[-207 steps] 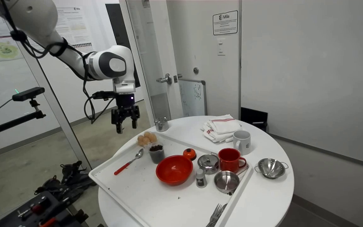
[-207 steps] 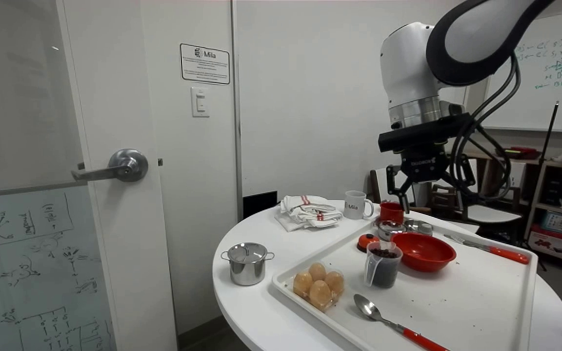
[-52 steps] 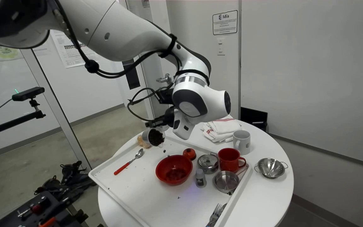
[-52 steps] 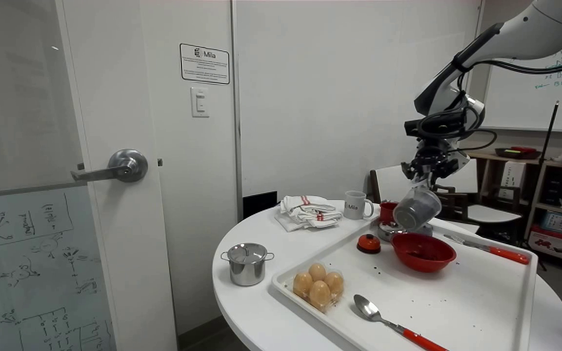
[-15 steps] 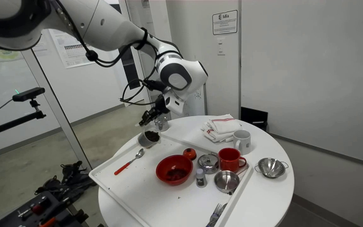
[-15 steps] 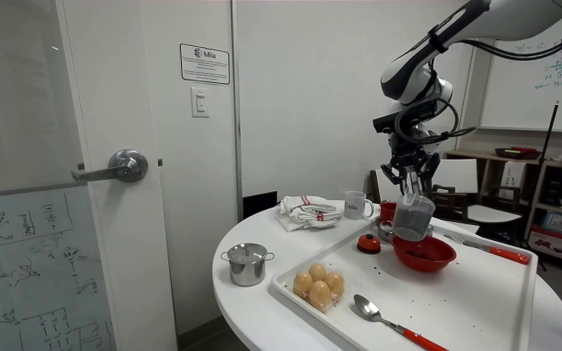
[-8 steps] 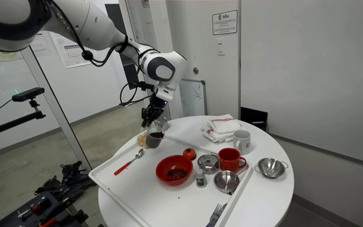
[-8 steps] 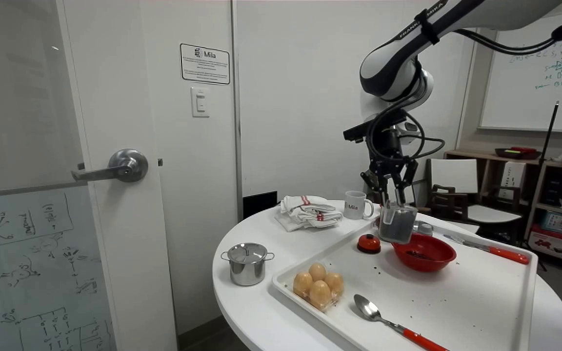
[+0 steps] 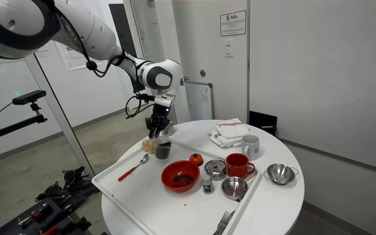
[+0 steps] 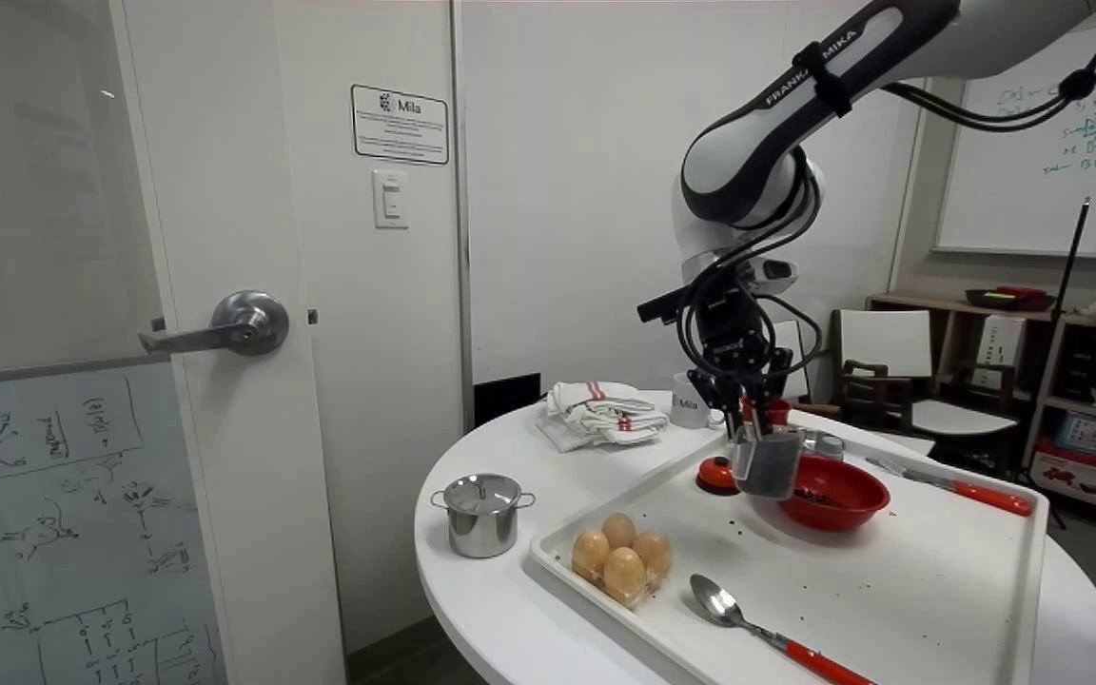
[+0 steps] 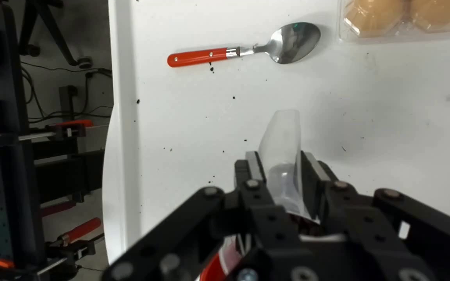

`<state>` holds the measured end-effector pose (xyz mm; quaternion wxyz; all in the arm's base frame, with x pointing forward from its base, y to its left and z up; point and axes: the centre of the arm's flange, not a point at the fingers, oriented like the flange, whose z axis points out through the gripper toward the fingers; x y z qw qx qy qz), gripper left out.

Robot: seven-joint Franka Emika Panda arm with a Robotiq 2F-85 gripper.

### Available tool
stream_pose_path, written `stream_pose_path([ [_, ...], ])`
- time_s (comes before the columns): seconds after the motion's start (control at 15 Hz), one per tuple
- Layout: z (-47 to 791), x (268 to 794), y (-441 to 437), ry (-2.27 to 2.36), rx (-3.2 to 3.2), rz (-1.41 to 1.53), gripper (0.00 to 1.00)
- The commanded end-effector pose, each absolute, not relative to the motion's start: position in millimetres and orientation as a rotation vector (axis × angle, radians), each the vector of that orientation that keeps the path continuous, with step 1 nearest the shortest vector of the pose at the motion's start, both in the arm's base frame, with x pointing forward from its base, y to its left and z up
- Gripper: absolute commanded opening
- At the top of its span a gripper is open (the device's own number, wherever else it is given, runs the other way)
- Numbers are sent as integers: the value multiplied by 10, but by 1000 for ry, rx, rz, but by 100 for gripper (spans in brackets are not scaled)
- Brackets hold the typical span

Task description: Pour some of the contents of the clear cup into the red bowl

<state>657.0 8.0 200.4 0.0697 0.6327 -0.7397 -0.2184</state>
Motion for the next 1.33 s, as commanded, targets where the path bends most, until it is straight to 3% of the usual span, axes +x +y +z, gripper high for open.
stream_pose_path([
  [0.0,1823,6649,193,-2212,1872,-649,10],
  [0.8,1214,6687,229,-2220,1824,-661,10],
  [0.87,1205,6694,227,-2225,1816,-659,38],
  [0.93,1210,6702,223,-2232,1810,-655,54],
  [1.2,1243,6694,213,-2233,1824,-649,83],
  [1.27,1234,6617,222,-2220,1827,-681,64],
])
